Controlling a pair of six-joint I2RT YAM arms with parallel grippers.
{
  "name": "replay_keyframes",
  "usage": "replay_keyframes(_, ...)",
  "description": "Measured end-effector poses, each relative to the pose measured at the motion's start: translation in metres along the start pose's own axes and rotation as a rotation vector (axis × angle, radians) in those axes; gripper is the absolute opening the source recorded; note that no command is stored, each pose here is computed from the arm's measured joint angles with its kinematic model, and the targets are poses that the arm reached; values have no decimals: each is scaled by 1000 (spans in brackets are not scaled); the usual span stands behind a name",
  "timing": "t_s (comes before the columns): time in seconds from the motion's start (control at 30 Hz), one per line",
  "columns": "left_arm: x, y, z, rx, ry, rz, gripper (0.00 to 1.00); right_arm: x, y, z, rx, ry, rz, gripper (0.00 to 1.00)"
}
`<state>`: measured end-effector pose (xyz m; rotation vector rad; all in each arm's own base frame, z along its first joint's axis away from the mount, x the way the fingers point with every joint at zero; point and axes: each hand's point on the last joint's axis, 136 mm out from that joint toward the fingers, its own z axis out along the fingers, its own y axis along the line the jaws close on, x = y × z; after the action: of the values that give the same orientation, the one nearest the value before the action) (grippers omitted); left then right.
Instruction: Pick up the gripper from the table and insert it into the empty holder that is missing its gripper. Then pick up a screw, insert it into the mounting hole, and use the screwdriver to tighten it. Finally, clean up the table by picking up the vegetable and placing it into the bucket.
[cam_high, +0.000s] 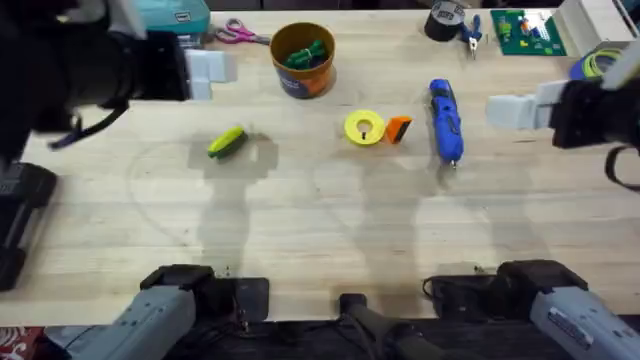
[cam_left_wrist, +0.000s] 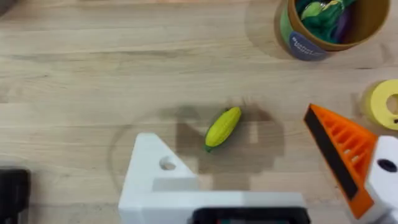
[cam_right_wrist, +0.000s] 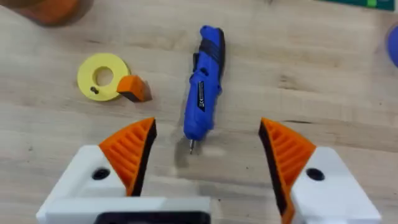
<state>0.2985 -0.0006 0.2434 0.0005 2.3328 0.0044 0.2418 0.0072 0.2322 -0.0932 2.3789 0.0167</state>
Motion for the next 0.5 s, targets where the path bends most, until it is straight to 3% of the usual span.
replay_keyframes(0.23,14,-1,38,4,152,1,986,8,0,25,-8,125,5,996)
replay_keyframes(0.5,20,-2,48,9,191,12,985,12,0,32,-9,157,6,996)
